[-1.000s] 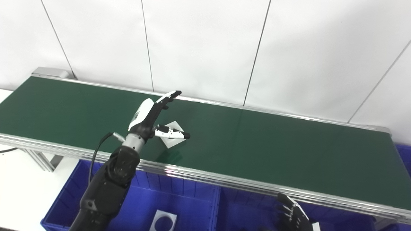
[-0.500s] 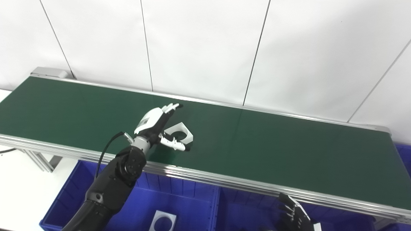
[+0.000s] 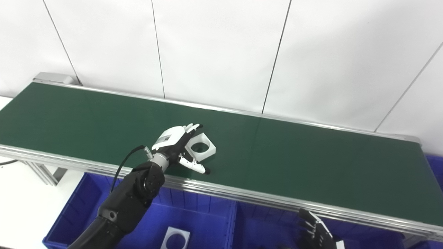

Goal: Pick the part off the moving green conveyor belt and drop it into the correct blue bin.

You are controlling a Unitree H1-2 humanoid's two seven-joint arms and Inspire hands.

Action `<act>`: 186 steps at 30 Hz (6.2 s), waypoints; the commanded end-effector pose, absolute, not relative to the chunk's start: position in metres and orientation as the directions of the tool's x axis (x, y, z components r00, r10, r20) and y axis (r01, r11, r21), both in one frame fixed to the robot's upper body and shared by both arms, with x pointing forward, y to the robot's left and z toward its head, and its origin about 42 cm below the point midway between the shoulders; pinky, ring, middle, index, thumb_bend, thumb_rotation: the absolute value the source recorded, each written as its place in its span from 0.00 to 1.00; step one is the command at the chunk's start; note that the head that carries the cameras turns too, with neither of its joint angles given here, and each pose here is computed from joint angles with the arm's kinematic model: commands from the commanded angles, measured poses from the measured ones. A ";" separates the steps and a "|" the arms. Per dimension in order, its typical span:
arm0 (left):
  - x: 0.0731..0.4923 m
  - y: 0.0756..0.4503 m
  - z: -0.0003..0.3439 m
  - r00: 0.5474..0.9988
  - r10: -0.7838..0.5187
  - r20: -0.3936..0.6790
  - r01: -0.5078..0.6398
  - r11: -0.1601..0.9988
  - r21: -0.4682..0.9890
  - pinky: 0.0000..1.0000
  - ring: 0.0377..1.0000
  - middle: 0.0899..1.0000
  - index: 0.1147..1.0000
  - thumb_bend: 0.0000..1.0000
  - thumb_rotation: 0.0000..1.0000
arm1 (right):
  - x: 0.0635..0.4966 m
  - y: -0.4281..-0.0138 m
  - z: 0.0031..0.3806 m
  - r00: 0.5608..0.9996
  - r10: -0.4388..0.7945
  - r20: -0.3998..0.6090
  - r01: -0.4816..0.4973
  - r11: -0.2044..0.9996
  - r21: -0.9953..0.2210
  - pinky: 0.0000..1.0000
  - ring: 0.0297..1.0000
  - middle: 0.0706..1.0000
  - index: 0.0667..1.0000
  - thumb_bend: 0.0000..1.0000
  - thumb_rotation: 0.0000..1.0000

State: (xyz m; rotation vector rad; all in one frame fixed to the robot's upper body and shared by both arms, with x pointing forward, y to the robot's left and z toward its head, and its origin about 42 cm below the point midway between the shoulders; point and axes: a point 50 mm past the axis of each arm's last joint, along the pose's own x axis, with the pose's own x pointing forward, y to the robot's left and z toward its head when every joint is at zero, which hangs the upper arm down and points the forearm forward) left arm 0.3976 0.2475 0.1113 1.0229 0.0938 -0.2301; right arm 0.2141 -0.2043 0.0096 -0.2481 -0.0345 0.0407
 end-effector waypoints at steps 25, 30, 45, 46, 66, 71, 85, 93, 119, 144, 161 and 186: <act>0.425 0.216 0.064 0.985 0.084 0.151 -0.165 0.714 0.681 0.36 0.39 0.43 0.49 0.50 0.00 | 0.208 -0.203 0.026 0.991 0.021 0.133 0.009 0.975 -0.222 0.65 0.72 0.76 0.76 0.64 0.00; 0.423 0.208 0.054 0.989 0.072 0.126 -0.140 0.696 0.704 0.40 0.40 0.46 0.45 0.50 0.00 | 0.206 -0.203 0.027 0.991 0.015 0.133 0.014 0.976 -0.218 0.66 0.73 0.76 0.76 0.65 0.00; 0.417 0.198 0.064 0.973 0.080 0.216 -0.195 0.789 0.583 0.31 0.38 0.43 0.46 0.50 0.00 | 0.206 -0.206 0.025 0.992 0.005 0.127 0.022 0.977 -0.213 0.66 0.74 0.76 0.75 0.64 0.00; 0.417 0.198 0.067 0.972 0.079 0.221 -0.195 0.795 0.574 0.31 0.38 0.43 0.46 0.50 0.00 | 0.206 -0.206 0.026 0.992 0.006 0.126 0.021 0.978 -0.210 0.66 0.74 0.76 0.75 0.64 0.00; 0.391 0.185 0.136 0.940 0.056 0.337 -0.210 0.873 0.441 0.37 0.42 0.44 0.41 0.48 0.00 | 0.212 -0.204 0.026 0.990 0.019 0.137 0.013 0.974 -0.227 0.65 0.72 0.76 0.75 0.64 0.00; 0.373 0.183 0.148 0.931 0.045 0.362 -0.200 0.893 0.403 0.37 0.41 0.43 0.42 0.48 0.00 | 0.212 -0.203 0.027 0.991 0.020 0.135 0.009 0.977 -0.211 0.65 0.73 0.77 0.75 0.65 0.00; 0.311 0.193 0.153 0.935 0.022 0.354 -0.162 0.914 0.373 0.36 0.40 0.42 0.44 0.48 0.00 | 0.209 -0.203 0.026 0.991 0.033 0.128 -0.004 0.975 -0.220 0.66 0.72 0.76 0.75 0.65 0.00; 0.269 0.210 0.140 0.952 0.033 0.304 -0.154 0.911 0.383 0.36 0.41 0.42 0.43 0.48 0.00 | 0.207 -0.204 0.029 0.991 0.045 0.129 -0.017 0.978 -0.209 0.67 0.74 0.77 0.76 0.64 0.00; 0.195 0.244 0.044 0.989 0.141 0.034 -0.138 0.845 0.516 0.36 0.39 0.41 0.45 0.48 0.00 | 0.205 -0.214 0.034 0.988 0.088 0.128 -0.059 0.974 -0.217 0.68 0.74 0.77 0.76 0.64 0.00; 0.202 0.250 -0.006 0.970 0.172 -0.172 -0.022 0.767 0.641 0.68 0.74 0.76 0.75 0.89 0.06 | 0.203 -0.216 0.036 0.987 0.092 0.129 -0.062 0.973 -0.222 0.67 0.74 0.78 0.77 0.63 0.00; 0.200 0.249 -0.005 0.956 0.127 -0.263 0.101 0.701 0.706 0.99 1.00 1.00 0.99 0.92 0.15 | 0.203 -0.215 0.036 0.988 0.089 0.129 -0.058 0.972 -0.228 0.67 0.75 0.78 0.77 0.63 0.00; 0.195 0.232 0.044 0.967 -0.248 0.053 0.227 0.939 0.258 0.80 0.78 0.76 0.74 0.86 0.00 | 0.200 -0.186 0.036 0.984 0.102 0.143 -0.068 0.972 -0.225 0.67 0.75 0.77 0.74 0.63 0.00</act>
